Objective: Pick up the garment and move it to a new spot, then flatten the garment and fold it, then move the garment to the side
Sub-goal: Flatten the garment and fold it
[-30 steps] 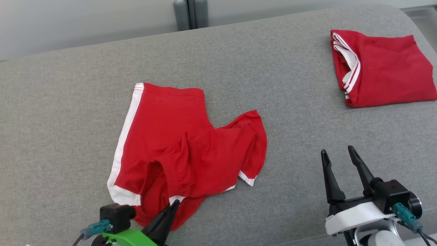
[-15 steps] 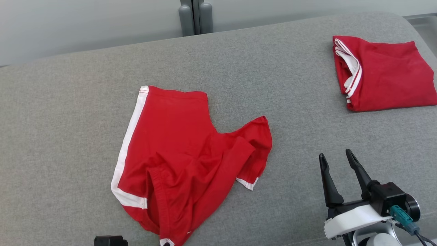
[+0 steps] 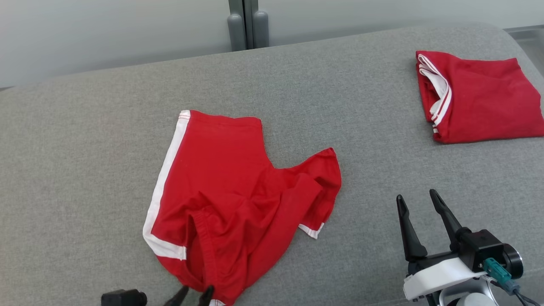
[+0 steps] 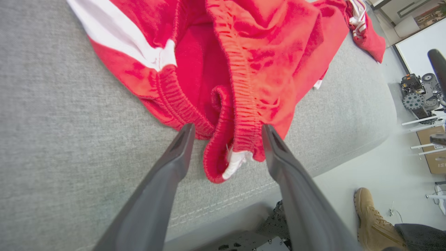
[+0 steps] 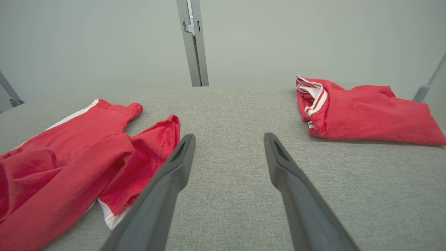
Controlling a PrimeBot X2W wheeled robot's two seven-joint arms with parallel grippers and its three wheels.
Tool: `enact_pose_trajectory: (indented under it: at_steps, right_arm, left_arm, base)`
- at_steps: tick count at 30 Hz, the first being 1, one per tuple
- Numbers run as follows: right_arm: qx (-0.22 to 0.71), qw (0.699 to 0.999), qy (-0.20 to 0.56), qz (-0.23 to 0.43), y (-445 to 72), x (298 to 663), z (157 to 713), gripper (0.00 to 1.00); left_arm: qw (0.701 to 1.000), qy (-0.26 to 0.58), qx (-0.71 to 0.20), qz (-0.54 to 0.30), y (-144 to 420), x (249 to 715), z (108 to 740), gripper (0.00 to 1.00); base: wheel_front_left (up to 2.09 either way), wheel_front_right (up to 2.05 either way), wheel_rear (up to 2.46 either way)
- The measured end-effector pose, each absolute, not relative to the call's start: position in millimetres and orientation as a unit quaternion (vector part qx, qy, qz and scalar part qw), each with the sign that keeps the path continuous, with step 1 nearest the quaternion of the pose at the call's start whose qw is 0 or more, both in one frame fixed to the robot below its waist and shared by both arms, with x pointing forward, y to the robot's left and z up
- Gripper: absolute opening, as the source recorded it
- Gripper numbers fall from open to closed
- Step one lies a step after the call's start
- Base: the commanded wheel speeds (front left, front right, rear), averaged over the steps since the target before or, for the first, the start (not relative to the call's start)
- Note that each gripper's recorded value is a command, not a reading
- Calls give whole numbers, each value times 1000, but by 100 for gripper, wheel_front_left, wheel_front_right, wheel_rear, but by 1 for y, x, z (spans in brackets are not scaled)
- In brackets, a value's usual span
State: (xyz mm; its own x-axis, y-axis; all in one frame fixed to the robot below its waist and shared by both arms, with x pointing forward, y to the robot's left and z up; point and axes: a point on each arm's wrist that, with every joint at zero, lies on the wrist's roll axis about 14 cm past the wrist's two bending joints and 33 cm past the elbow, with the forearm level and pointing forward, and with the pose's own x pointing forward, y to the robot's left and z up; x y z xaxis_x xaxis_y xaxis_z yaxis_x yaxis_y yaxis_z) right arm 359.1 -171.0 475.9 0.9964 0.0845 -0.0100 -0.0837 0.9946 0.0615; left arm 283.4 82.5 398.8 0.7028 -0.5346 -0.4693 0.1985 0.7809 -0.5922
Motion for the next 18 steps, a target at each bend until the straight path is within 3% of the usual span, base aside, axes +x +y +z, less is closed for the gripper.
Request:
enact_pose_trajectory:
  at_steps: [6, 18]
  right_arm:
    - [27, 999, -5, 42, -172, 358, 483, 100]
    - [27, 998, -28, 41, -172, 348, 498, 100]
  left_arm:
    - [931, 211, -238, -178, 99, 313, 439, 100]
    - [974, 44, -186, -120, 118, 339, 497, 100]
  base:
    - [0, 0, 0]
    - [0, 0, 0]
